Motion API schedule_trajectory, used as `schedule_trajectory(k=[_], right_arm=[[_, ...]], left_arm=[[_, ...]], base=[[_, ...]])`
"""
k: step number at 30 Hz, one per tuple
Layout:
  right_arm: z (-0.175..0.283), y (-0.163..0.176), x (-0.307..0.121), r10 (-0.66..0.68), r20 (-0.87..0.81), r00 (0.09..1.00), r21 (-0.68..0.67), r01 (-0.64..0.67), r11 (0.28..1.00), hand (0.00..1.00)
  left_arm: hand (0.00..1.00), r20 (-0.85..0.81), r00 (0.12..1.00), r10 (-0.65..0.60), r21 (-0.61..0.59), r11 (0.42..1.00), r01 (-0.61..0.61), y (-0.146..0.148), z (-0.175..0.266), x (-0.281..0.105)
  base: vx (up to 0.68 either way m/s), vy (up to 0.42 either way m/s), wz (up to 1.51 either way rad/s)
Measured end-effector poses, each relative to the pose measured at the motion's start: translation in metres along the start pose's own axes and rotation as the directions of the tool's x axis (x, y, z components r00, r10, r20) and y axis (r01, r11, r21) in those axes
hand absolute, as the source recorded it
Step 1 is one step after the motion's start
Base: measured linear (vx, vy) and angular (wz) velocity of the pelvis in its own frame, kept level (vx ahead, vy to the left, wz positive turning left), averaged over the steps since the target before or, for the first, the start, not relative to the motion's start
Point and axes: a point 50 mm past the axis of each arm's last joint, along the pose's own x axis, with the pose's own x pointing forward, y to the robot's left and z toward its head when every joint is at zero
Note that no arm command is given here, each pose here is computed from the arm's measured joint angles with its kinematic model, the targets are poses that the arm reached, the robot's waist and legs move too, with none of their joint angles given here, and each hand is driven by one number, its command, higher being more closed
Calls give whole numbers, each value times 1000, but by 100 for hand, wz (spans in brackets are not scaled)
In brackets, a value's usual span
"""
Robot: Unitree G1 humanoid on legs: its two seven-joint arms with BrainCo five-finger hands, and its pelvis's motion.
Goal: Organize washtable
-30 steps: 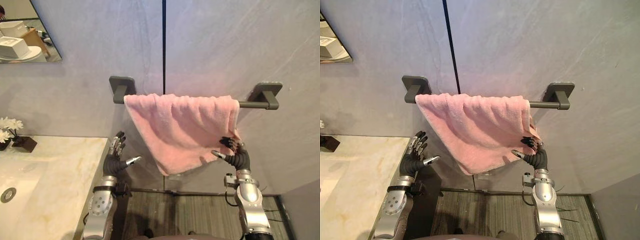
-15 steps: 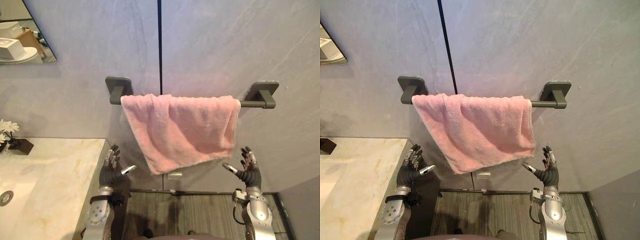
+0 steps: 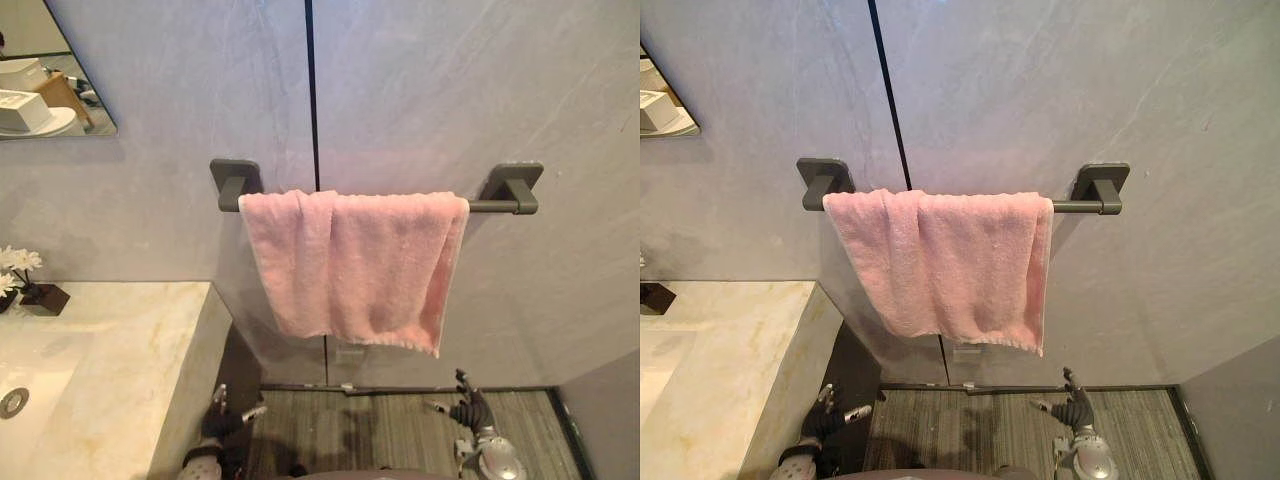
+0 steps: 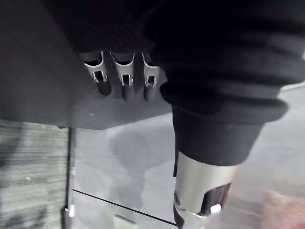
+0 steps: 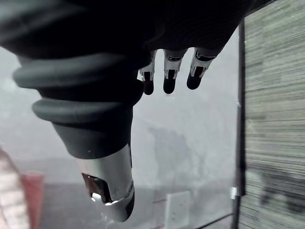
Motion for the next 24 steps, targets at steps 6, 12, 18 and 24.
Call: schedule_trajectory(k=[6, 12, 18, 24], right_arm=[[-27, 4, -5, 45, -129, 991, -94, -57, 994, 0], [-15, 16, 4, 93, -95, 991, -135, -106, 985, 0], [3, 37, 5, 148, -19, 989, -121, -149, 981, 0], [34, 22, 22, 90, 85, 992, -154, -76, 985, 0]], left_arm=[[0, -131, 991, 11, 27, 1000, -7, 4, -29, -7], [0, -109, 993, 34, 10, 999, -34, 2, -22, -3], [0, 27, 998, 49, -16, 999, -49, 3, 12, 9], [0, 28, 999, 24, -151, 988, -20, -31, 14, 4]], base=[[-46, -19, -6], [-47, -14, -13], [-69, -57, 52], [-347, -279, 38]])
